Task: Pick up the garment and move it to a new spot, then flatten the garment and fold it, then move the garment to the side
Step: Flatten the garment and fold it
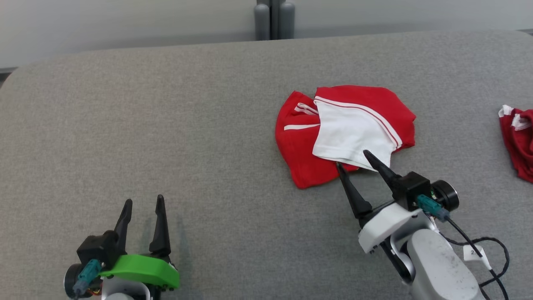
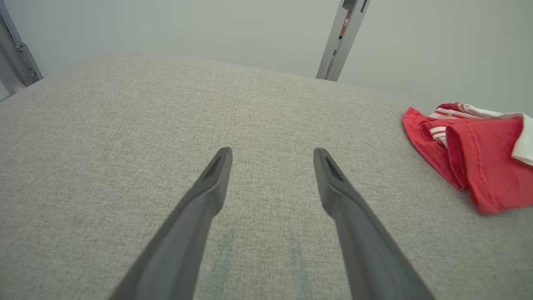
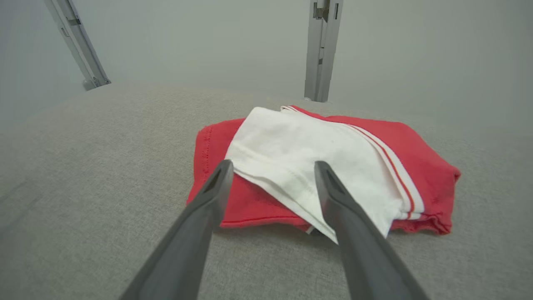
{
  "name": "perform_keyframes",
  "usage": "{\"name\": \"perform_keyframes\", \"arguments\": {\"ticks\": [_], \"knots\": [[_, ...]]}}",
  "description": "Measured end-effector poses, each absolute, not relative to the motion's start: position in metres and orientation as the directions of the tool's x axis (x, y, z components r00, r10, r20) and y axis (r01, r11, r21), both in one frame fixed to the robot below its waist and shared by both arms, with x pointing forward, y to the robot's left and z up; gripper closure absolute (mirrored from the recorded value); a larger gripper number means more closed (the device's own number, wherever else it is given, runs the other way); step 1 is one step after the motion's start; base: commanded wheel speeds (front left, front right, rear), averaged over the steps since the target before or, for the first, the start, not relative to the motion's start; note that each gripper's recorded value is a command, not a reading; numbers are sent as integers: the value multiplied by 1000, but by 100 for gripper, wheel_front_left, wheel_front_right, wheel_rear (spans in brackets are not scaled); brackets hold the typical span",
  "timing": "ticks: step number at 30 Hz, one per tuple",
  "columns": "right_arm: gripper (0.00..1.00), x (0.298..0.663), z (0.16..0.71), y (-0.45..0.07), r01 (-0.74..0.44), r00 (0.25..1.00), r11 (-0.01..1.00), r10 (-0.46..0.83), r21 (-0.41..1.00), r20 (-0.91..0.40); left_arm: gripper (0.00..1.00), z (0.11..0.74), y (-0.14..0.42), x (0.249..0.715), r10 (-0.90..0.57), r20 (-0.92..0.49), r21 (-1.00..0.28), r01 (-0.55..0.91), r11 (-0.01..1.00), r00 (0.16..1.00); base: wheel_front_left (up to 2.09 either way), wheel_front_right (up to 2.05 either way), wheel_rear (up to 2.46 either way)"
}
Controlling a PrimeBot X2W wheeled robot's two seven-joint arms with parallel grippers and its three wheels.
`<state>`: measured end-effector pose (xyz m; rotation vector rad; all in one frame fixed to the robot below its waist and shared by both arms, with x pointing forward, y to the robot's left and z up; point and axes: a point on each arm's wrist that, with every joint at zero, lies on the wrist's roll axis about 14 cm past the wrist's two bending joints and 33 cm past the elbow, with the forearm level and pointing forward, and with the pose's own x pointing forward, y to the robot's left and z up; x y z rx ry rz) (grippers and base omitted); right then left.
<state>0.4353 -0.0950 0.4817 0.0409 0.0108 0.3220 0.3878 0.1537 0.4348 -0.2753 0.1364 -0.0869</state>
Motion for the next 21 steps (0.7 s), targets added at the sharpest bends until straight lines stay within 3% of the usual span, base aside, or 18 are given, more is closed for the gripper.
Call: {"name": "perform_keyframes", "arguments": {"ticks": [9,21], "knots": [[0,470,461,-64,-392,918,919,393,35,-53,0,418,166,392,-66,-170,-284,15,959,983,0,0,0],[0,490,433,-53,-401,908,914,406,65,-105,0,406,181,398,-24,-203,-283,-35,959,979,0,0,0]]}}
